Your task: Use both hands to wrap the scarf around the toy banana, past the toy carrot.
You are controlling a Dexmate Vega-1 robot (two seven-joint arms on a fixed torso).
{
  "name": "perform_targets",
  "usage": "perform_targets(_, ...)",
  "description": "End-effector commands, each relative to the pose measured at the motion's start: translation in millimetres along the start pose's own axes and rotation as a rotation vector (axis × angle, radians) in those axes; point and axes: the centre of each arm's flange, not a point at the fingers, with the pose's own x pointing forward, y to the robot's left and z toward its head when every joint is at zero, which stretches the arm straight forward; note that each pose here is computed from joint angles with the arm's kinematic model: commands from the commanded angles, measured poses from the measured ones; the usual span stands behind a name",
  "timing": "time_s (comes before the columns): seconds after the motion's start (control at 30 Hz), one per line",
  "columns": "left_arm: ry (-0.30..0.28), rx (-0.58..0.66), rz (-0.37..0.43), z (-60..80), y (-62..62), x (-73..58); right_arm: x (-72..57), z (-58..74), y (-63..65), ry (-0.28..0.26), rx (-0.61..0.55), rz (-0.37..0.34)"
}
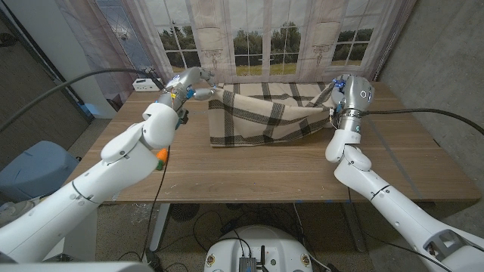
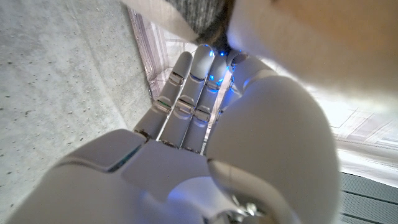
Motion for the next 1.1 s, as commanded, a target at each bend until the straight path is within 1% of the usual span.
perform_targets(0.03, 0.037, 0.027, 0.015, -9.3, -2.7, 40.8, 42.7, 5.5, 22.0, -0.034, -0.010, 0.022)
perform_targets(0.43, 0.052, 0.037, 0.017, -15.4, -4.5, 67.4, 75.2, 11.4, 46.1, -0.058, -0.007, 0.031)
perform_targets(0.47, 0.055, 0.038, 0.016, -16.2, -4.7, 71.1, 79.9, 12.6, 49.9, -0.059, -0.006, 0.036)
perform_targets(0.57, 0.058, 0.040, 0.015, -17.3, -4.8, 76.5, 86.1, 14.0, 55.4, -0.062, -0.007, 0.040)
perform_targets(0.6, 0.058, 0.041, 0.015, -17.3, -4.8, 76.5, 86.2, 14.0, 55.5, -0.062, -0.006, 0.039)
perform_targets(0.63, 0.060, 0.042, 0.013, -18.0, -5.1, 80.3, 90.1, 14.6, 59.1, -0.062, -0.009, 0.044)
perform_targets(0.87, 0.065, 0.055, 0.007, -17.8, -6.4, 94.9, 103.6, 15.8, 71.5, -0.062, -0.014, 0.064)
perform_targets(1.1, 0.067, 0.057, -0.014, -17.3, -9.4, 107.2, 114.1, 16.8, 80.4, -0.062, -0.021, 0.084)
